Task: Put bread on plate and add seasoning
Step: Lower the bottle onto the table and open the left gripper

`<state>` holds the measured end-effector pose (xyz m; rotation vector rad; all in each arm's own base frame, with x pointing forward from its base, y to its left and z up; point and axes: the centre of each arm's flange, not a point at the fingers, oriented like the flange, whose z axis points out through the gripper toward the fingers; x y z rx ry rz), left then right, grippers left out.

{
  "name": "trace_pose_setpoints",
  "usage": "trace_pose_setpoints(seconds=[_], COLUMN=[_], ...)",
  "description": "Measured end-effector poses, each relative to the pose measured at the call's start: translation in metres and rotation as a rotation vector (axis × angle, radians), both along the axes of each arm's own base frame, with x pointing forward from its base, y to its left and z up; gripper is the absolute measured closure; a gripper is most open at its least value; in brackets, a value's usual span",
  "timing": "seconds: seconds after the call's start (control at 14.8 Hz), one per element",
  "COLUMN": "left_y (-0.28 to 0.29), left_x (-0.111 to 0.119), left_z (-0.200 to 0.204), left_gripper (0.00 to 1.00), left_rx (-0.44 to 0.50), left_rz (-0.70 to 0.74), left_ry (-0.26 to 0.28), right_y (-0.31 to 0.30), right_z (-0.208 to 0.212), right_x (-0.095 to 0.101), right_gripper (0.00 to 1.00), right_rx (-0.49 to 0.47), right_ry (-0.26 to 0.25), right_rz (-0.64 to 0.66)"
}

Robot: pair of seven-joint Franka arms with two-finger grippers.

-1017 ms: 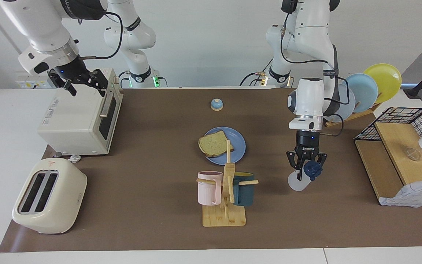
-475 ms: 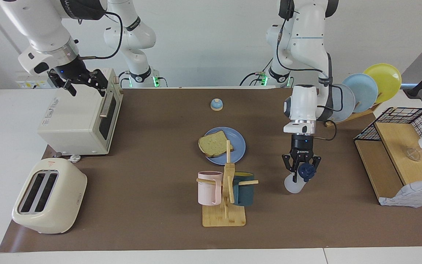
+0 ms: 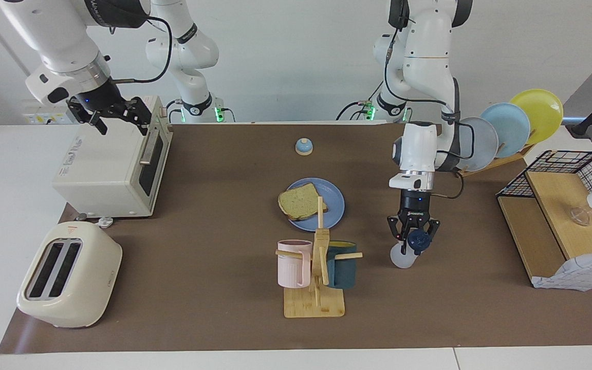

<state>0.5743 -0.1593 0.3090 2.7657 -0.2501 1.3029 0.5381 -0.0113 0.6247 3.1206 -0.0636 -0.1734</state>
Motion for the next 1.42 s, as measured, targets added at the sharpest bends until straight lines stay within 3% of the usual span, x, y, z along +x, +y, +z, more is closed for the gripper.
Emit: trace_pose_setpoints(seconds=[0.54, 0.95, 1.02, 1.42], left_y=[0.001, 0.007, 0.007, 0.010], left_x=[-0.003, -0.017, -0.018, -0.024], left_z=[-0.002, -0.022, -0.022, -0.029], left_gripper=[0.67, 0.04, 0.00, 0.00], left_rx=[-0.002, 0.012, 0.012, 0.017], left_rz=[-0.001, 0.005, 0.005, 0.007], left_ry=[-0.008, 0.043, 0.043, 0.062], right_y=[0.000, 0.000, 0.000, 0.000], right_z=[0.000, 0.000, 0.000, 0.000], right_x=[0.000, 0.000, 0.000, 0.000], right_gripper=[0.00, 0.00, 0.00, 0.00], right_rx=[0.000, 0.000, 0.000, 0.000], right_ry=[0.000, 0.000, 0.000, 0.000], right_rz=[0.000, 0.000, 0.000, 0.000])
